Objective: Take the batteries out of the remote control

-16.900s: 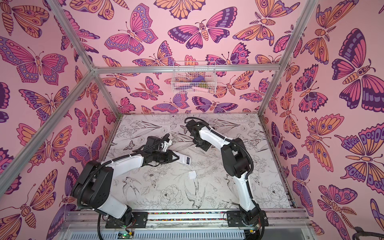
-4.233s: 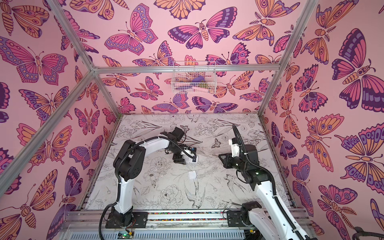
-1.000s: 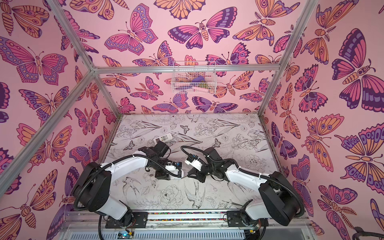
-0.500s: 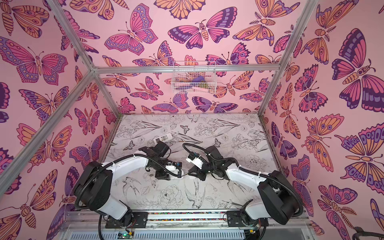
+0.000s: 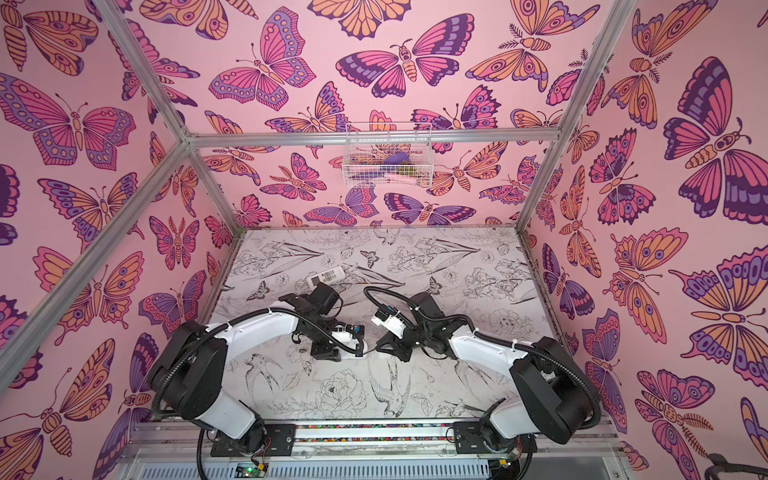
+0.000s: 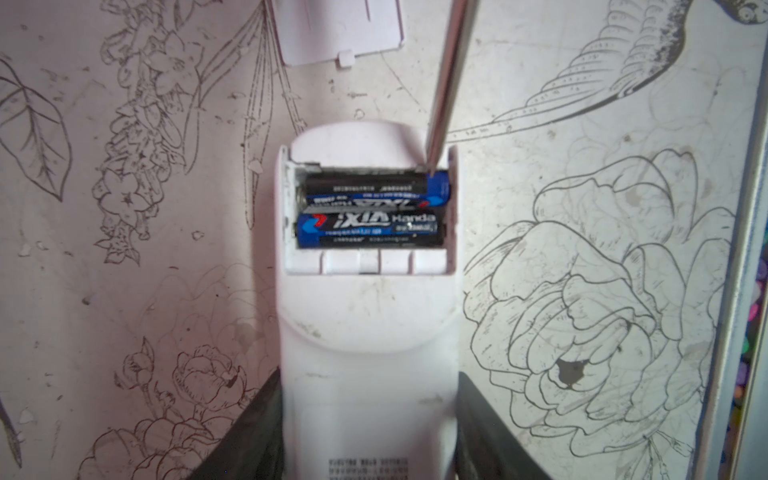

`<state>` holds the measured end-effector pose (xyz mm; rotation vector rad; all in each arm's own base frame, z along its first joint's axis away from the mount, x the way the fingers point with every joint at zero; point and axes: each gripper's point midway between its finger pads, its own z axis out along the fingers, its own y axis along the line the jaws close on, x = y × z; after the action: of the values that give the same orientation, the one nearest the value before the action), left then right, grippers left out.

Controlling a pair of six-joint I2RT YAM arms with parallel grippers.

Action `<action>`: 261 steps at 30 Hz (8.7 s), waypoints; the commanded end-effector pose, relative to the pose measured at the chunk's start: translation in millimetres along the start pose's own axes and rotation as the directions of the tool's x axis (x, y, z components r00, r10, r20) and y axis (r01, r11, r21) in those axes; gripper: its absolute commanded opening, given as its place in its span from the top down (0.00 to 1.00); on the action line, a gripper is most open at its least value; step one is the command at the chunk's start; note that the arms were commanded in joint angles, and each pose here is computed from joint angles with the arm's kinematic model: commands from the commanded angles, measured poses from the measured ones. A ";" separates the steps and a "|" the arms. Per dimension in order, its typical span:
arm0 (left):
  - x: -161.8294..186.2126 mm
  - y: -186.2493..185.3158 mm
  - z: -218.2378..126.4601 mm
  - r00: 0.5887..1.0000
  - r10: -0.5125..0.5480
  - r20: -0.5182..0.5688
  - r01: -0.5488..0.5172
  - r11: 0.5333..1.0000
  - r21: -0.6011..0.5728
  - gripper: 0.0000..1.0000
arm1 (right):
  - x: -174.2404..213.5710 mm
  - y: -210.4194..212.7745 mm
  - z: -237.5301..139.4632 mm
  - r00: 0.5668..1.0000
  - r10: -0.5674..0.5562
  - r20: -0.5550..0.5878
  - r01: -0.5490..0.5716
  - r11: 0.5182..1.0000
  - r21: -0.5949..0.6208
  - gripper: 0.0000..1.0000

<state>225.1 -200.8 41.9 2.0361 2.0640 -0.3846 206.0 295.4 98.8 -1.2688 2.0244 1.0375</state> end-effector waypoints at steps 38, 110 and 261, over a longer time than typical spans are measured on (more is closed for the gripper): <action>-3.8 -5.4 6.3 1.000 0.020 -0.022 -0.020 0.999 0.027 0.59 | 3.3 5.8 9.2 0.998 0.004 -0.059 -0.008 0.998 -0.067 1.00; -5.0 -11.8 14.5 1.000 0.003 -0.014 -0.002 0.998 0.063 0.63 | -3.8 -2.3 48.2 0.978 -0.183 0.101 0.154 0.958 0.242 1.00; -127.1 233.0 -111.3 0.690 0.456 -0.562 -0.527 -0.215 -0.822 1.00 | -47.8 -147.0 -137.0 0.760 0.485 0.433 -0.650 0.567 0.506 1.00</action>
<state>443.9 -307.0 148.1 1.5719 0.4108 1.0125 368.8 173.8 175.1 -0.1125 2.3062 0.5975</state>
